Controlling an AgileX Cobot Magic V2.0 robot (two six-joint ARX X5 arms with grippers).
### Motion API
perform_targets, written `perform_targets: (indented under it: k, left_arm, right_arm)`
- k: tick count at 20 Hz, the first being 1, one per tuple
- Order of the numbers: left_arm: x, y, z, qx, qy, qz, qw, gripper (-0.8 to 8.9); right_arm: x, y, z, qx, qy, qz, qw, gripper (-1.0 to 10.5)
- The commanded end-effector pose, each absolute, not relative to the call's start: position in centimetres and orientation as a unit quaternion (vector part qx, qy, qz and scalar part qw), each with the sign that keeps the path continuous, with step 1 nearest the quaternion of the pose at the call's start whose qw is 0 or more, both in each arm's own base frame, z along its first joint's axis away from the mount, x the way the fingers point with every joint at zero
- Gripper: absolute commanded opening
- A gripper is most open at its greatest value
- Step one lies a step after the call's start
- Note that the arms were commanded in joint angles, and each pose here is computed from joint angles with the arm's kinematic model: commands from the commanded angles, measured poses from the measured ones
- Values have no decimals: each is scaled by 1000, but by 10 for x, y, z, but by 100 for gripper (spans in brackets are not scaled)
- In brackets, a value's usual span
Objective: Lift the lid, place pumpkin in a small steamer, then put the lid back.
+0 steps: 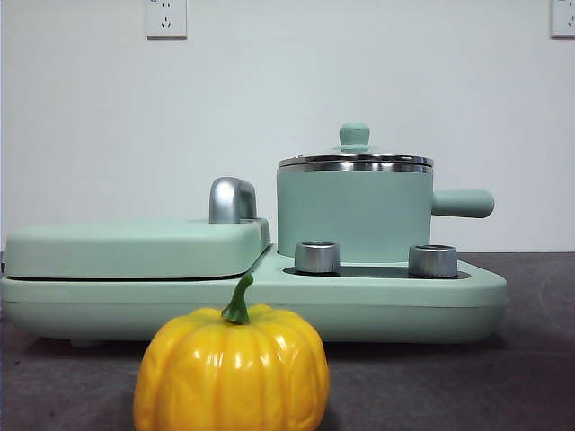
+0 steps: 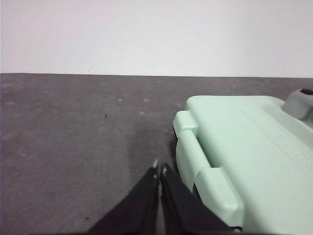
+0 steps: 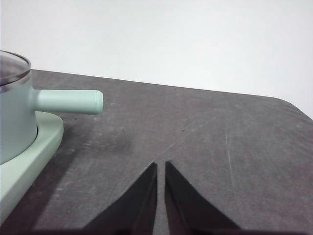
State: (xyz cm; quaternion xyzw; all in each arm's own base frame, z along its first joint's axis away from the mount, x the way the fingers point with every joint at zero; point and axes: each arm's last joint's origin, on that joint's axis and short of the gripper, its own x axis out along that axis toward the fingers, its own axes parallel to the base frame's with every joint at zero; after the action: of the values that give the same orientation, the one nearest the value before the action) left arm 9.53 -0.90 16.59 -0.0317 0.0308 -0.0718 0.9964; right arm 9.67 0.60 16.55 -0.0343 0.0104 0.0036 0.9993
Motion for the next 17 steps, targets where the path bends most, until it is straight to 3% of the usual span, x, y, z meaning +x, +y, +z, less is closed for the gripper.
perform_targets:
  k: [1, 5, 7, 11, 13, 17]
  left_arm:
    - [96, -9, 160, -99, 40, -68, 992, 7]
    - [96, -9, 160, -175, 45, -65, 981, 7]
    - [96, -9, 160, -217, 47, -63, 973, 7]
    - [96, -9, 161, -322, 53, -58, 944, 7]
    - [96, -9, 161, -383, 55, -55, 921, 7]
    - [97, -9, 169, -414, 20, -70, 907, 7]
  right_arm:
    - [97, 6, 166, -29, 5, 5, 1000, 25]
    - [97, 6, 168, -18, -8, 7, 1000, 25]
    - [97, 6, 169, 16, -11, 7, 1000, 25]
    - [97, 6, 169, 120, -11, 8, 993, 24]
    - [97, 7, 169, 202, -10, 12, 979, 24]
    - [96, 8, 173, 315, -8, 33, 949, 24]
